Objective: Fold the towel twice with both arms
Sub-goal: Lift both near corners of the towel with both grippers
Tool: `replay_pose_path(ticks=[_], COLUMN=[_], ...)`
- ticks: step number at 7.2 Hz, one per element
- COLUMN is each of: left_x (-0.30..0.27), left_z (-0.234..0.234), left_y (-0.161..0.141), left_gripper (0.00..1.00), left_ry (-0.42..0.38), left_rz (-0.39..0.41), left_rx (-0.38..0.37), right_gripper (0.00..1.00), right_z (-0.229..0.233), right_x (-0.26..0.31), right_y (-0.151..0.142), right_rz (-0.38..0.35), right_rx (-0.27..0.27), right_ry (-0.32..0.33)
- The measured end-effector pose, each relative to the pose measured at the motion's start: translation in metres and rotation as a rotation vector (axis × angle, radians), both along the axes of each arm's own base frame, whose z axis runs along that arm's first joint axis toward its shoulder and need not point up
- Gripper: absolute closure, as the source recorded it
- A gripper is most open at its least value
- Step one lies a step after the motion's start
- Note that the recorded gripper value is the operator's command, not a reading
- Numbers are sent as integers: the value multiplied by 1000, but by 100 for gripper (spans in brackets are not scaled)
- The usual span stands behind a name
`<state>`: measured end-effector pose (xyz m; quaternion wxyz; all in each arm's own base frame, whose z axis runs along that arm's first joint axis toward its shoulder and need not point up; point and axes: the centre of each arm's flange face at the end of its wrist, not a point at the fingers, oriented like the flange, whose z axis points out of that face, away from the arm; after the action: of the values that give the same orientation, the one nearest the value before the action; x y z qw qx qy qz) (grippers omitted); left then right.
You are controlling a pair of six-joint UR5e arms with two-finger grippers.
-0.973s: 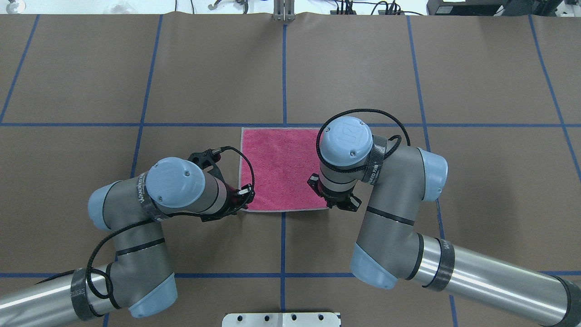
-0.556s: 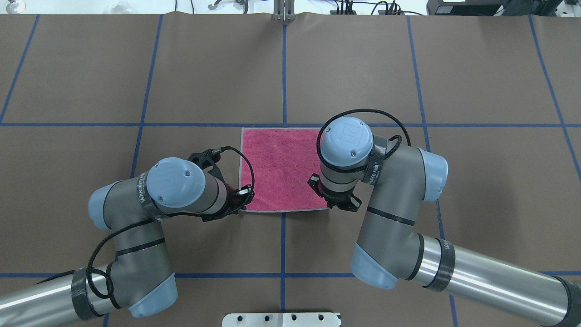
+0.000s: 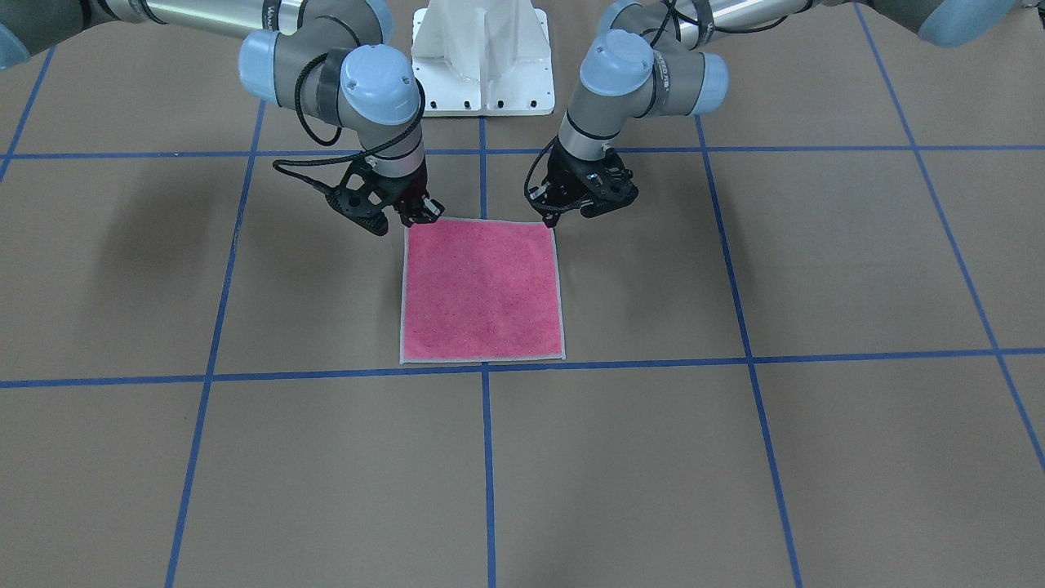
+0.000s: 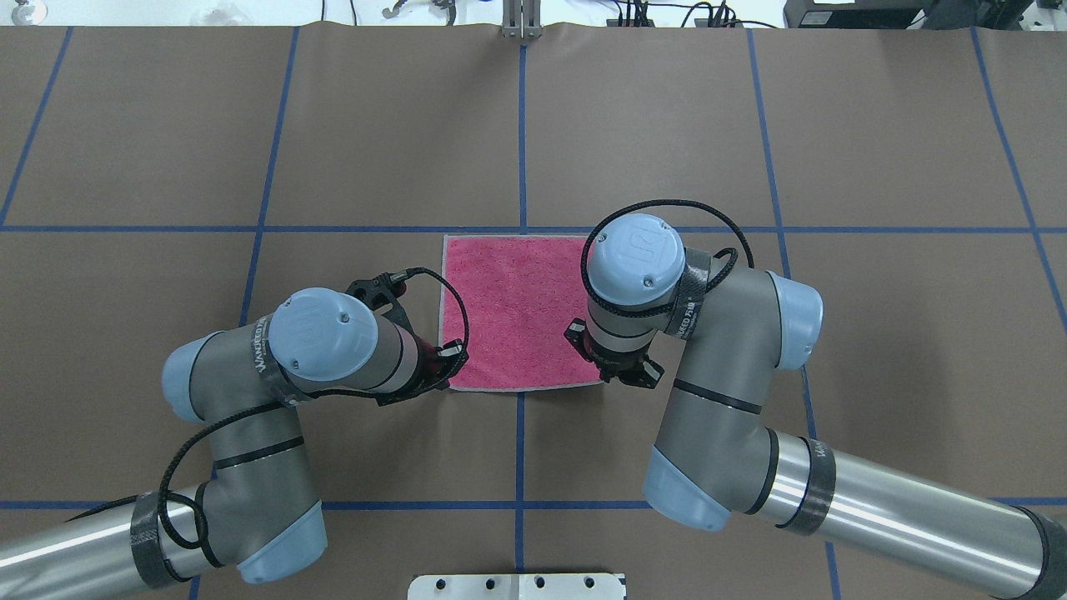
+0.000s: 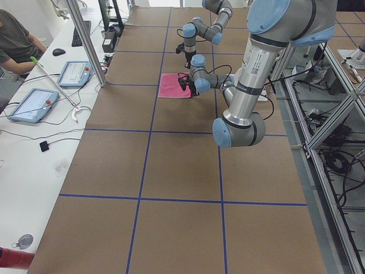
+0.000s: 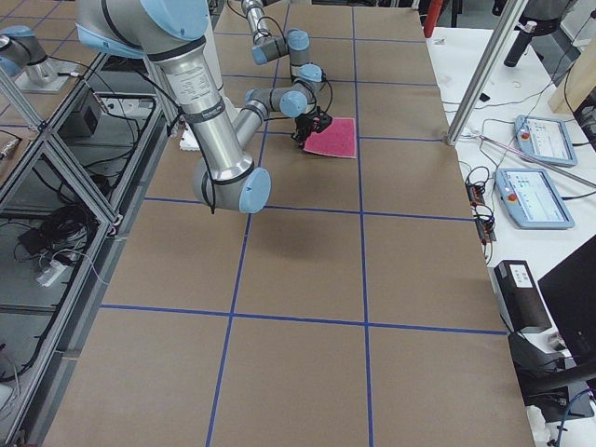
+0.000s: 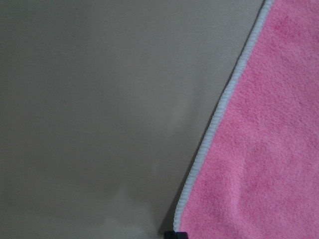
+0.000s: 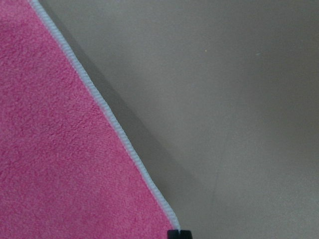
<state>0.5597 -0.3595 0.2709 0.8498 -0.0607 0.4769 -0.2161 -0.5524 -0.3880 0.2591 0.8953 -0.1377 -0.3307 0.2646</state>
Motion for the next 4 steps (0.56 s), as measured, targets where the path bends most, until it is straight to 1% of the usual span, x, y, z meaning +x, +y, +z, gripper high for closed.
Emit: replay_pose_path(ticks=[2, 4], left_x=[-8, -24], left_z=[-18, -38], left_y=[3, 9], left_gripper=[100, 100], left_ry=[20, 31], left_rz=[-5, -7], left_rx=[-7, -13], right_gripper=[100, 100], right_z=[-4, -10], right_x=[3, 16], right_y=[2, 8], right_rz=[1, -6], right_rx=[4, 5], right_ry=[-8, -34])
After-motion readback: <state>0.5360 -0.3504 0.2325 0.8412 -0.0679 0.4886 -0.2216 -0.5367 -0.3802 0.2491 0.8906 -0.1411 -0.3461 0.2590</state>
